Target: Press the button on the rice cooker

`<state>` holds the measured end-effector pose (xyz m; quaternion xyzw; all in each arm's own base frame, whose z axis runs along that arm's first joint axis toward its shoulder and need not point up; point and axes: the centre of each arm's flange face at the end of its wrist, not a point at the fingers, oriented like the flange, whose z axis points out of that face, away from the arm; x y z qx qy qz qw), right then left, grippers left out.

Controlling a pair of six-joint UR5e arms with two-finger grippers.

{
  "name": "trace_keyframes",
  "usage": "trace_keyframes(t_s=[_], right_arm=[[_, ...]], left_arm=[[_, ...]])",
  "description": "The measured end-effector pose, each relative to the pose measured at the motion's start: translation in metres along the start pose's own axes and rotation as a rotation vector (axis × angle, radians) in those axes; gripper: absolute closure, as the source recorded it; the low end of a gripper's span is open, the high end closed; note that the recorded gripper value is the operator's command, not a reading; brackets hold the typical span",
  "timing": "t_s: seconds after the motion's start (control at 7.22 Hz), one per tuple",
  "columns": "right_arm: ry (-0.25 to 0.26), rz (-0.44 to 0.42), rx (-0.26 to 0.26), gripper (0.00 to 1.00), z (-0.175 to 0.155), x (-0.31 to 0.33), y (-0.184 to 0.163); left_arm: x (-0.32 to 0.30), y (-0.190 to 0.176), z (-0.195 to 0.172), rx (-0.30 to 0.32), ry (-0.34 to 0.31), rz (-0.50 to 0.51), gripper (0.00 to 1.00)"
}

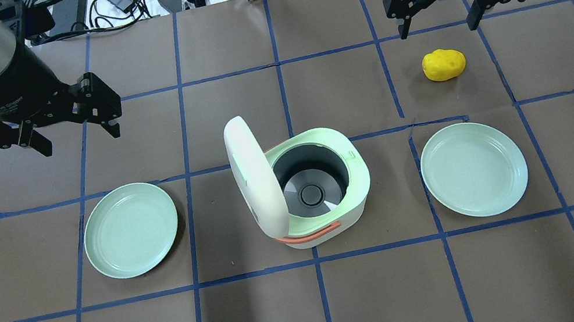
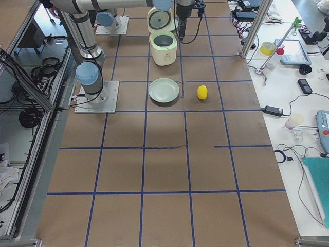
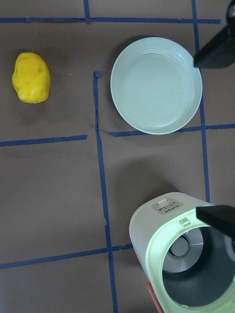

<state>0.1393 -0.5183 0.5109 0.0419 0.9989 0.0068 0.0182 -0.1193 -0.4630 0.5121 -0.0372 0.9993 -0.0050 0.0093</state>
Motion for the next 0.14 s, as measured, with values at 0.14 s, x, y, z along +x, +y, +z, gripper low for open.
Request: trace_keyframes(t_s=[0.14], right_arm=[[0.000, -0.003, 0.000, 0.00, 0.0000, 0.0002, 0.0000]], left_arm=[[0.0000, 0.0000, 0.0000, 0.000, 0.000, 0.000, 0.00]])
